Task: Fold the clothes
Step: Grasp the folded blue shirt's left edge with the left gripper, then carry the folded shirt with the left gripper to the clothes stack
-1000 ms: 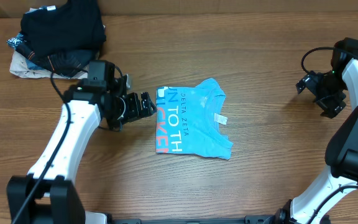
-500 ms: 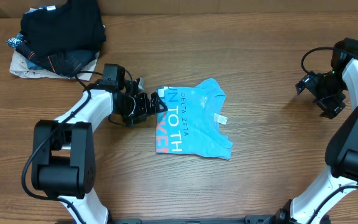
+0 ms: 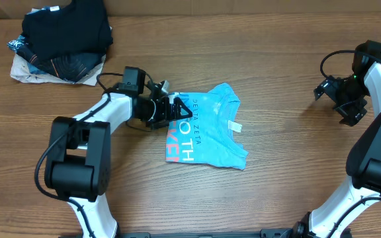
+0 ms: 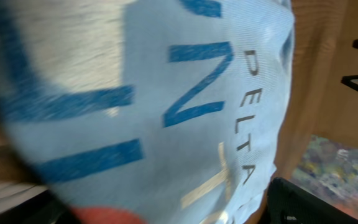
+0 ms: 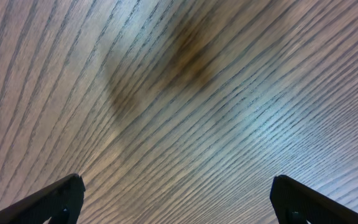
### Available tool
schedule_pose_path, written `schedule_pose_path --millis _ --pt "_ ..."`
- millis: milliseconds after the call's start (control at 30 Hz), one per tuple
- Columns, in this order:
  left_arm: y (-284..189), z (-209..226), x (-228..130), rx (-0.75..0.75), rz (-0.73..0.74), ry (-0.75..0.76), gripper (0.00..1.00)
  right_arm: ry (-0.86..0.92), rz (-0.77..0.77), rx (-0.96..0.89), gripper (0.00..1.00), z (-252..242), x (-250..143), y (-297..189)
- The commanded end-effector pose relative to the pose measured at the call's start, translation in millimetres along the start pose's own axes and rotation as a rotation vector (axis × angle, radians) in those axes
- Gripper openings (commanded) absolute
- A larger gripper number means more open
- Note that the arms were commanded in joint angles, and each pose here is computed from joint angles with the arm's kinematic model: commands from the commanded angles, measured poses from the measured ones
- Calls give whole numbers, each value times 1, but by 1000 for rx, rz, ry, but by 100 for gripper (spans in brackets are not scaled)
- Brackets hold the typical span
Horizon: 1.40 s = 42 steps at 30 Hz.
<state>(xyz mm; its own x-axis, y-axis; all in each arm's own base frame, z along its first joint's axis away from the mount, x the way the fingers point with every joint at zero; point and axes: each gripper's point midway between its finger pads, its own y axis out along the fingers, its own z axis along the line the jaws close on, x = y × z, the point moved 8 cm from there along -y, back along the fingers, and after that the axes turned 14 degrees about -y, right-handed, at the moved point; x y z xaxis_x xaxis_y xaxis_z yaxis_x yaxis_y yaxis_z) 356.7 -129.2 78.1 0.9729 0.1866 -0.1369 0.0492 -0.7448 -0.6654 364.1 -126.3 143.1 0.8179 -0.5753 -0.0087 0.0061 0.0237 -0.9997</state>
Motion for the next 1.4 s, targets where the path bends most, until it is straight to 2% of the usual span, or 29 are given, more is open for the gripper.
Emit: schedule_pose_path --millis 0,100,233,333,500,633,967,1367 --pt "36 39 -13 149 59 -95 85 -8 -22 16 100 2 3 -8" --pt "37 38 -13 147 56 -91 60 -8 -20 15 100 2 2 -8" --pt "36 37 -12 145 55 -78 53 -8 -20 16 100 2 2 -8" --pt "35 31 -7 140 49 -19 41 -8 -19 17 100 2 2 -8" --pt "20 11 18 228 -32 27 4 -8 -18 22 100 2 2 -8" --pt "1 -14 44 306 -128 122 4 -8 -16 21 100 2 2 -8" --pt "-52 -74 96 379 -379 334 4 -8 -3 18 100 2 0 -8" --pt "-92 -81 131 389 -576 412 4 -10 21 10 100 0 -4 -8"
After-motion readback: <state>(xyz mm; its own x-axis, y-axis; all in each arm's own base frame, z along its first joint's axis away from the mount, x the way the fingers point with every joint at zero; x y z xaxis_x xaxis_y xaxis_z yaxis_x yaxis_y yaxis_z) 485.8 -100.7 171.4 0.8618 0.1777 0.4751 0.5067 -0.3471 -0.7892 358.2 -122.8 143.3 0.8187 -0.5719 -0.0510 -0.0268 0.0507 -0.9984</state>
